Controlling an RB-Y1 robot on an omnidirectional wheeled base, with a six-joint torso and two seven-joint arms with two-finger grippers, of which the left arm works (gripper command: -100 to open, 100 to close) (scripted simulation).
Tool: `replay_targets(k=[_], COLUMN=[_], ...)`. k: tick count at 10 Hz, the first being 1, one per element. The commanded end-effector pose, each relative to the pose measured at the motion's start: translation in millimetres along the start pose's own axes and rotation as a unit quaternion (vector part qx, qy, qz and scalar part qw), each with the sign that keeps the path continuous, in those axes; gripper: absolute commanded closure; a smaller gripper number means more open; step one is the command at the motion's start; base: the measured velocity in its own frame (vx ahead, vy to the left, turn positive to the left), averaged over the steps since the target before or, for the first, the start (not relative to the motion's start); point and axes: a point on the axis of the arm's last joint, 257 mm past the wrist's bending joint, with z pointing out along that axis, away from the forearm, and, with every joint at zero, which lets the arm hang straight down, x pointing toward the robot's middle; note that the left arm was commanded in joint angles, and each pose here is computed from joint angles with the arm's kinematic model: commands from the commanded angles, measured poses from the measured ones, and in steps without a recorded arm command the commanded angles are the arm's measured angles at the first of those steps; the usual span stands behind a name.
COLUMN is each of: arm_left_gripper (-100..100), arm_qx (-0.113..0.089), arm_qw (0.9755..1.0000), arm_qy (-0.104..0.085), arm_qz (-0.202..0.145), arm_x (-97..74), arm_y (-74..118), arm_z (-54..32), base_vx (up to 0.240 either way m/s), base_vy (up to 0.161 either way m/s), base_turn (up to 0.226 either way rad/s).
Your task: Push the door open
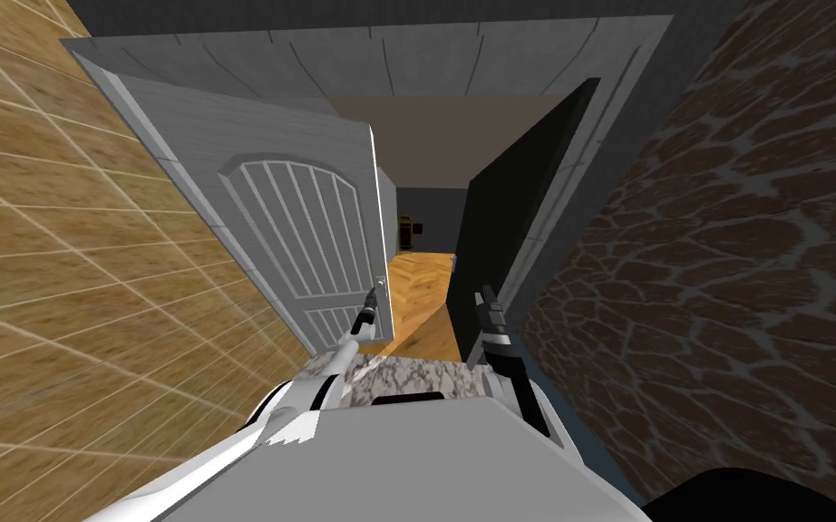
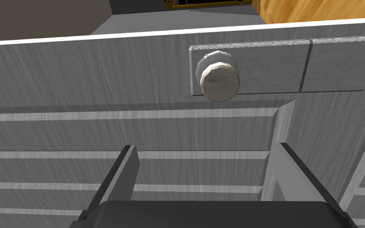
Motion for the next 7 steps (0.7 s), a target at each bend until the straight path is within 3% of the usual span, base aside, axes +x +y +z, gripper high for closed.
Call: replay_targets(k=[1, 7], arm_left_gripper=[-100, -100], arm_qx=[0.002, 0.006], arm_qw=[1.0000, 0.9999], arm_qy=[-0.002, -0.009], arm_qz=[0.001, 0.000], arm_x=[-3.9, -10.1], arm_y=[-0.3, 0.6], arm_z=[-0.1, -3.2], base_vx=[0.188, 0.198], base_vy=[0.035, 0.025], base_turn=[-0.018, -0.027])
